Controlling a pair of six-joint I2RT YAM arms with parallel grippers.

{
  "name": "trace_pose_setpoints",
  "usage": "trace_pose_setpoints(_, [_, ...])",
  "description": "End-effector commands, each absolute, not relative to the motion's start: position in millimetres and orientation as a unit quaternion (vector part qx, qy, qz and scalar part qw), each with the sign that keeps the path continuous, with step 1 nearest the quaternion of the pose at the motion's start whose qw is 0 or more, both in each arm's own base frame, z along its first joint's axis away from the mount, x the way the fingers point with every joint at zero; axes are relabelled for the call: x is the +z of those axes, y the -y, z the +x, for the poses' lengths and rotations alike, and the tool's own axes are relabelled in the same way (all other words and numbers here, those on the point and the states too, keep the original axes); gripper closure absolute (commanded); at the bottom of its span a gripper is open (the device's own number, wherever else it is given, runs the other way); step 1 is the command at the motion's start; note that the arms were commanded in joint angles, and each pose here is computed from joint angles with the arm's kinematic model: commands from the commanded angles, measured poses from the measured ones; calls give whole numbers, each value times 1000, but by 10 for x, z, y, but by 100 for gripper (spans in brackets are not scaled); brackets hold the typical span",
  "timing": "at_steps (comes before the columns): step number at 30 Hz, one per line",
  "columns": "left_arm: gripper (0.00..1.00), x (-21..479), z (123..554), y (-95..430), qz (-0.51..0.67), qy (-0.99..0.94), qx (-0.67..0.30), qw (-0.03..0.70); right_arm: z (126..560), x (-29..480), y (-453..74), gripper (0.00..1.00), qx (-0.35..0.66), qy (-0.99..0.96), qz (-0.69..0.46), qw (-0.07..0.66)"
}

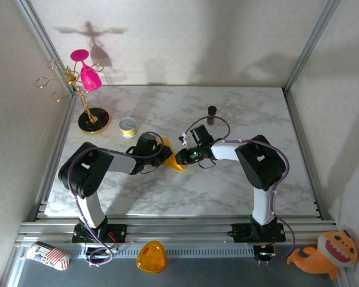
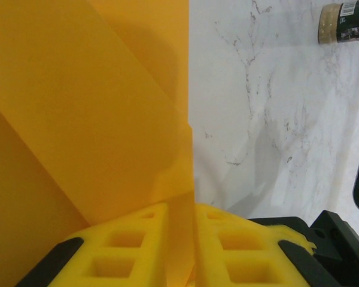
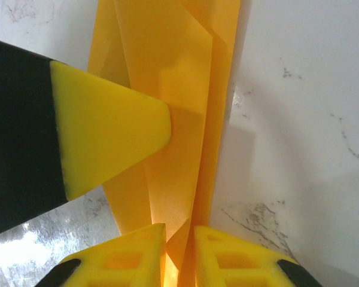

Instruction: Fold a paper plane with a square sheet of paper (pick it up from the middle)

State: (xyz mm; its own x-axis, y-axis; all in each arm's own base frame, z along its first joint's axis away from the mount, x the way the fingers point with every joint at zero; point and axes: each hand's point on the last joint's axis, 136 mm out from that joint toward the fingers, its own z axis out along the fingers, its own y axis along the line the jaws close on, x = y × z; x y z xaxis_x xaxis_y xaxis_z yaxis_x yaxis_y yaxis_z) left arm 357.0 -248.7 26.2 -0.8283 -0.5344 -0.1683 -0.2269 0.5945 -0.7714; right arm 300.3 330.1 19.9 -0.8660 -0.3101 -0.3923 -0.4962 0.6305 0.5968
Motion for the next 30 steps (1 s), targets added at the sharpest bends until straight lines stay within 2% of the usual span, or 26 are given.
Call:
trace_pose_setpoints(1, [82,154,3531,2448,-220,-876,-386,187,2859,-385,-3096,79,298,-927,-214,82])
trace_pose_setpoints(13, [82,12,3461,2363,-230,-888,-358,174,2872,-321,-3120,79,301,-925,-213,86])
trace_pose_setpoints(24, [83,-164,3354,2283,-231,-905,-324,153,3002,549,-3242,72,366,-892,-204,166])
trace_pose_setpoints(30, [84,-184,3349,2280,-233,-906,-321,148,2909,685,-3333,79,400,-874,-220,163])
